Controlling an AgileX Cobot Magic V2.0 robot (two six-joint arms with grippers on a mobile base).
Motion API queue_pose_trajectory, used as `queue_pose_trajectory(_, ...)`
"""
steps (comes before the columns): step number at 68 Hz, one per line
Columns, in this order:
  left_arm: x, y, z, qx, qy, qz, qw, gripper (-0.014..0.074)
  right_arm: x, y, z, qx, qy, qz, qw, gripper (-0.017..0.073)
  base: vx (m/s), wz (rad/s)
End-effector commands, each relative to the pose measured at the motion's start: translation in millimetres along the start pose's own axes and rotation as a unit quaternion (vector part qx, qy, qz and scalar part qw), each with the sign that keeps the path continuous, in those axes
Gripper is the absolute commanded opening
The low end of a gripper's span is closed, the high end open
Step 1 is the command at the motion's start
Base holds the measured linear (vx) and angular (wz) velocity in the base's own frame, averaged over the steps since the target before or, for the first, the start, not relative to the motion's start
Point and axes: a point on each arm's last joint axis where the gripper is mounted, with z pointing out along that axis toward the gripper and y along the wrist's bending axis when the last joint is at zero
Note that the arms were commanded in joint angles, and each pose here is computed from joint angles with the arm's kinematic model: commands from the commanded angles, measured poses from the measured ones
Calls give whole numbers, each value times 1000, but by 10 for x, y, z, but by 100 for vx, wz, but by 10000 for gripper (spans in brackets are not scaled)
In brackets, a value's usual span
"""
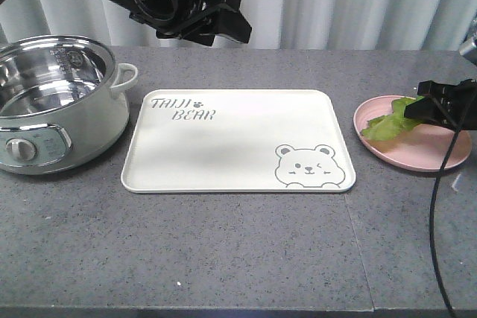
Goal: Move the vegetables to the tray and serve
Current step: 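Carry the leaf with the right gripper and lower it onto the pink plate, then open the right gripper and withdraw it from the plate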
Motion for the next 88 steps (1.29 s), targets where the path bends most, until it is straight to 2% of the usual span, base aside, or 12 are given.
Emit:
queue_pose_trajectory(1, -104, -233, -331, 20, -62, 17, 998, 461, -144, 165, -205, -4, -29, -14, 999, 291, 0, 0)
queue_pose_trajectory(7, -104, -233, -331, 20, -62, 17, 998, 461, -111, 133, -206, 12, -10, -11, 1000, 364, 0, 0)
queue_pose_trajectory(14, -104, -233, -331, 20, -62, 17, 998, 461, -108, 128, -226, 24, -4, -12, 1000, 407, 0, 0)
queue_pose_trajectory(24, -104, -233, -331, 20, -62, 17, 998, 461, -174, 166, -313, 41, -34, -20, 998, 409, 0, 0)
queue_pose_trajectory(30, -103, -233, -331, 20, -61, 17, 998, 461, -204, 170, -344, 51, -50, -11, 997, 409, 0, 0)
queue_pose_trajectory(37, -103, -233, -331, 20, -61, 17, 998, 461, -190, 160, -352, 60, -41, -17, 997, 409, 0, 0)
queue_pose_trajectory(44, -102, -233, -331, 20, -61, 17, 998, 461, -156, 114, -360, 86, -22, -14, 996, 409, 0, 0)
queue_pose_trajectory(53, -102, -233, -331, 20, -61, 17, 998, 461, -159, 98, -410, 114, -20, -27, 993, 409, 0, 0)
queue_pose_trajectory(63, -102, -233, -331, 20, -61, 17, 998, 461, -233, 180, -542, 126, -56, -39, 990, 409, 0, 0)
queue_pose_trajectory(75, -102, -233, -331, 20, -61, 17, 998, 461, -319, 382, -817, 135, -104, -61, 983, 402, 0, 0)
queue_pose_trajectory(88, -61, -213, -327, 9, -38, 23, 999, 461, -324, 606, -1382, 152, -147, -90, 973, 402, 0, 0)
